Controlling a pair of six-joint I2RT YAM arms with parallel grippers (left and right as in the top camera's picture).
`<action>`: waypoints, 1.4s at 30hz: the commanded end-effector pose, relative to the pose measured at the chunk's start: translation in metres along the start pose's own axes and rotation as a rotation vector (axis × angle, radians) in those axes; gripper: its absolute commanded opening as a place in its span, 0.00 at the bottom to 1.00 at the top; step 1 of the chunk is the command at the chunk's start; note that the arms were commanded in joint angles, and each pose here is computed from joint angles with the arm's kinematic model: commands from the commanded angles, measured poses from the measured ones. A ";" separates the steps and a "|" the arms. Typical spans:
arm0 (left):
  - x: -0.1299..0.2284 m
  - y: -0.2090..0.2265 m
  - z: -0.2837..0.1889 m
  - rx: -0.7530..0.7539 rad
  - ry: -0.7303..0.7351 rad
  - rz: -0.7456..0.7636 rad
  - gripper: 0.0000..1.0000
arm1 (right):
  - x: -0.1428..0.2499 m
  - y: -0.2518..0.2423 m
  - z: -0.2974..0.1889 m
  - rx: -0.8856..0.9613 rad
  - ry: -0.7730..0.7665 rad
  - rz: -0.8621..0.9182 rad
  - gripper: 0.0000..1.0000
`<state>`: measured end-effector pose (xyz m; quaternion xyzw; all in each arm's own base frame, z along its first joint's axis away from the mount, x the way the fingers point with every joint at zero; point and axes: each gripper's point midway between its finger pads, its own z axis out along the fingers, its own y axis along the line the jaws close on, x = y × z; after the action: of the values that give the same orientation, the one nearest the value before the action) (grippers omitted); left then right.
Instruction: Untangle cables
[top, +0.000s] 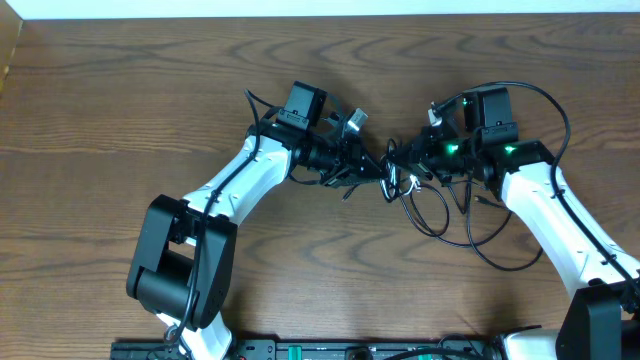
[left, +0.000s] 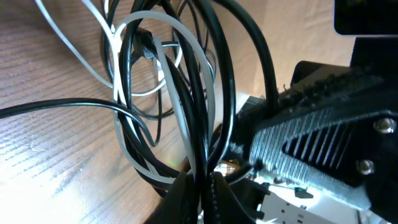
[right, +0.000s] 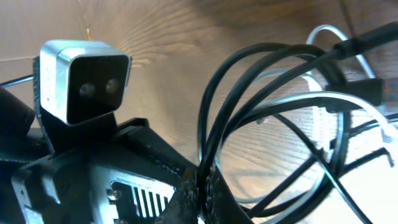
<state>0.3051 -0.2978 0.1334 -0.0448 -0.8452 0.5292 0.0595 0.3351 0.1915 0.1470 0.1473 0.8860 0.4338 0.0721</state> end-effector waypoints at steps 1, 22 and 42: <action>-0.001 0.026 -0.006 -0.115 -0.030 0.025 0.07 | -0.013 -0.024 -0.008 0.104 -0.072 0.007 0.01; -0.005 0.017 -0.168 -0.567 -0.487 0.161 0.08 | -0.049 -0.143 -0.081 0.860 -0.386 -0.038 0.01; 0.010 -0.003 -0.163 -0.536 -0.483 0.190 0.08 | -0.026 -0.027 -0.006 0.195 -0.101 -0.592 0.80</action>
<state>0.3242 -0.1346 0.2016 0.0254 -0.9432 0.2513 -0.2157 0.3639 0.1365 0.1182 -0.0133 0.9415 0.2494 0.2262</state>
